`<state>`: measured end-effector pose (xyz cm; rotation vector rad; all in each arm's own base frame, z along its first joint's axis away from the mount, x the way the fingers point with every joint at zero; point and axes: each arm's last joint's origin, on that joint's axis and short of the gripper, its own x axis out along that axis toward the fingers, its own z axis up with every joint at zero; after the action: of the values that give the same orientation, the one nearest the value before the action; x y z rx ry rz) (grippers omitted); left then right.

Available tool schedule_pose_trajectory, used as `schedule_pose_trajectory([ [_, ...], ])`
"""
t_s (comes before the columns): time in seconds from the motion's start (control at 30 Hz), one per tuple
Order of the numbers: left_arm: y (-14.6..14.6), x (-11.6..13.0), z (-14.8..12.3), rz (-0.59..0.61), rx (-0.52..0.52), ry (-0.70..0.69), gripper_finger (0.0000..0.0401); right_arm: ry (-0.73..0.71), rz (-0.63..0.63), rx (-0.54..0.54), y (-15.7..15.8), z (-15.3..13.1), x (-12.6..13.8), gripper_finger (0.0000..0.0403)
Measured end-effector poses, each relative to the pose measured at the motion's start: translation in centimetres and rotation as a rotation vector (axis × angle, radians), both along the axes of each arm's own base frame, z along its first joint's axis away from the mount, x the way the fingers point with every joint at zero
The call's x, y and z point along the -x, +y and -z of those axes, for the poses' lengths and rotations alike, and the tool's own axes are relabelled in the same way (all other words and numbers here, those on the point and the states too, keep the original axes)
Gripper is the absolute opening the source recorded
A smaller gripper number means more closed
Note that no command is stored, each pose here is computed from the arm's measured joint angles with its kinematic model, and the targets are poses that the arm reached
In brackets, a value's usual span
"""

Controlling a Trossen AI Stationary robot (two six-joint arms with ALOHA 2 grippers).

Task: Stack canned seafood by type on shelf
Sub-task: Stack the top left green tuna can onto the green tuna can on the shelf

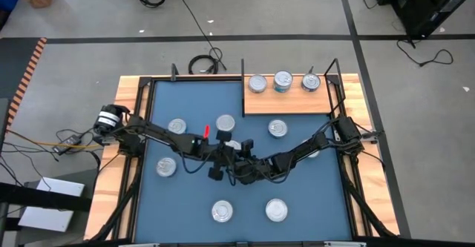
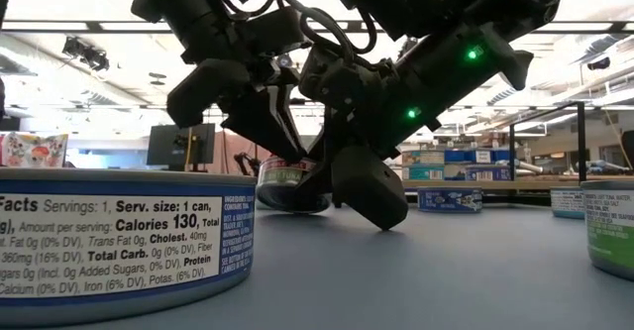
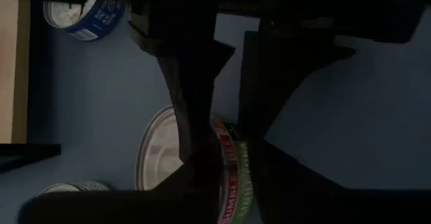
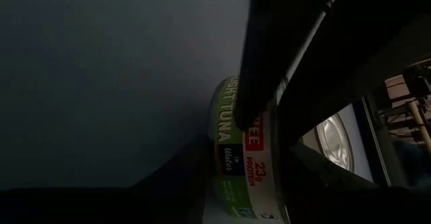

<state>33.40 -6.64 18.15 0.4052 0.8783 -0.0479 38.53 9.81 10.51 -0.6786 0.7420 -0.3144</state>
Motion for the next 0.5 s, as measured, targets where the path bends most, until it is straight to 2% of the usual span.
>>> schedule_pose_trajectory([
  [0.3, -0.6, 2.0, -0.8, -0.001, -0.053, 0.013, 0.0155, -0.005, 0.003, 0.002, 0.4, -0.2, 0.2, 0.0151],
  [0.5, -0.9, 3.0, -0.3, -0.04, -0.173, 0.01, 0.0184, -0.063, -0.007, -0.115, 0.8, -1.9, 0.4, 0.0151],
])
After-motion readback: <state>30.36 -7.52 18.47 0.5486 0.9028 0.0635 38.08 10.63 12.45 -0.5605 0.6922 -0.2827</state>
